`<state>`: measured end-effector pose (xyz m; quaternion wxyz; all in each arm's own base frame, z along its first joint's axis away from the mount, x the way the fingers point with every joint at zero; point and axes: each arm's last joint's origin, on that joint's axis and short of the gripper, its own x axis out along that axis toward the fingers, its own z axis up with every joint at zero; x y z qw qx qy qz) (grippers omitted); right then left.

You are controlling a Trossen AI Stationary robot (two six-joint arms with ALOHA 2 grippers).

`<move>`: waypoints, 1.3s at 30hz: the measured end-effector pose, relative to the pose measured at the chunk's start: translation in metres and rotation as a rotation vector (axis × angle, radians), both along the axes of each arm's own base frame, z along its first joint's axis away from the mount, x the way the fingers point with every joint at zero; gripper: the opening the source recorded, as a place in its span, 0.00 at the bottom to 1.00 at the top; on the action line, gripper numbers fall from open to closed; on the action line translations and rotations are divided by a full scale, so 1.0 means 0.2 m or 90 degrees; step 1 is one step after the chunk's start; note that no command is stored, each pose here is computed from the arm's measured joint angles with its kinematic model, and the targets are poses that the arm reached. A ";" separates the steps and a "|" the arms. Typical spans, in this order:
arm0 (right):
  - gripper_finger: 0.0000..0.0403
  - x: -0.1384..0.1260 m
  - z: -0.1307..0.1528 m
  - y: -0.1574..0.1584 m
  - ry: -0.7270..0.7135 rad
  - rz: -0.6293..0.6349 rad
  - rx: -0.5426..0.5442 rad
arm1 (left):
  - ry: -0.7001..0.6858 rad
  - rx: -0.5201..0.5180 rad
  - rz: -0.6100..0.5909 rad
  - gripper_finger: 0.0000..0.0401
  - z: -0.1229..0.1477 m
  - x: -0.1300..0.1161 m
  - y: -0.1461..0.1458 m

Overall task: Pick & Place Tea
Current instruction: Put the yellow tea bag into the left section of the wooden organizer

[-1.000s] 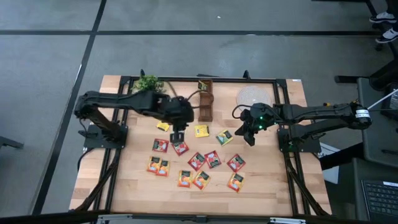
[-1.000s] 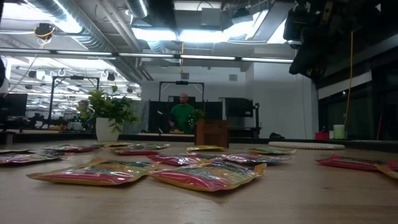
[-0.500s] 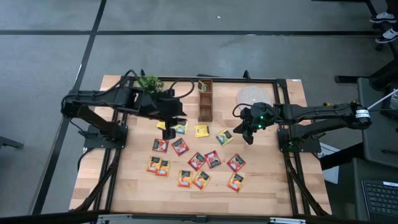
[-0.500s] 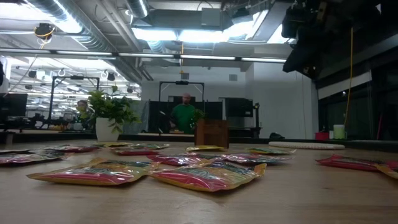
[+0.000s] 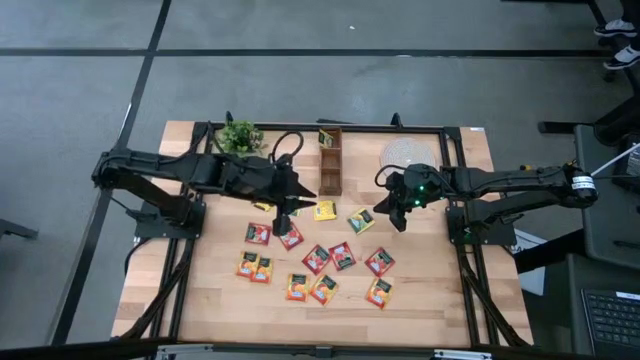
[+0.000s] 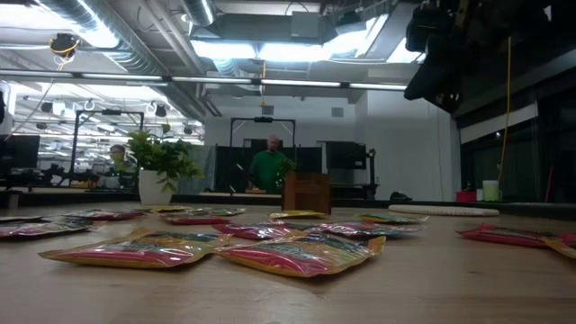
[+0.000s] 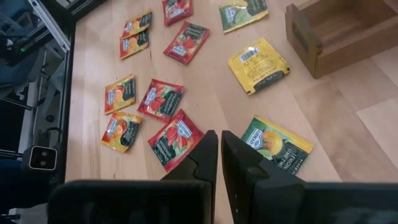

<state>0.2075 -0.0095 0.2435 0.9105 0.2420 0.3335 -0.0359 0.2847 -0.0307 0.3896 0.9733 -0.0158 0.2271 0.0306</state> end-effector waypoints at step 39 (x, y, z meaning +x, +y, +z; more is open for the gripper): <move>0.01 0.21 -0.33 -0.02 0.265 0.010 -0.009 | -0.063 -0.054 0.053 0.19 -0.70 0.06 0.27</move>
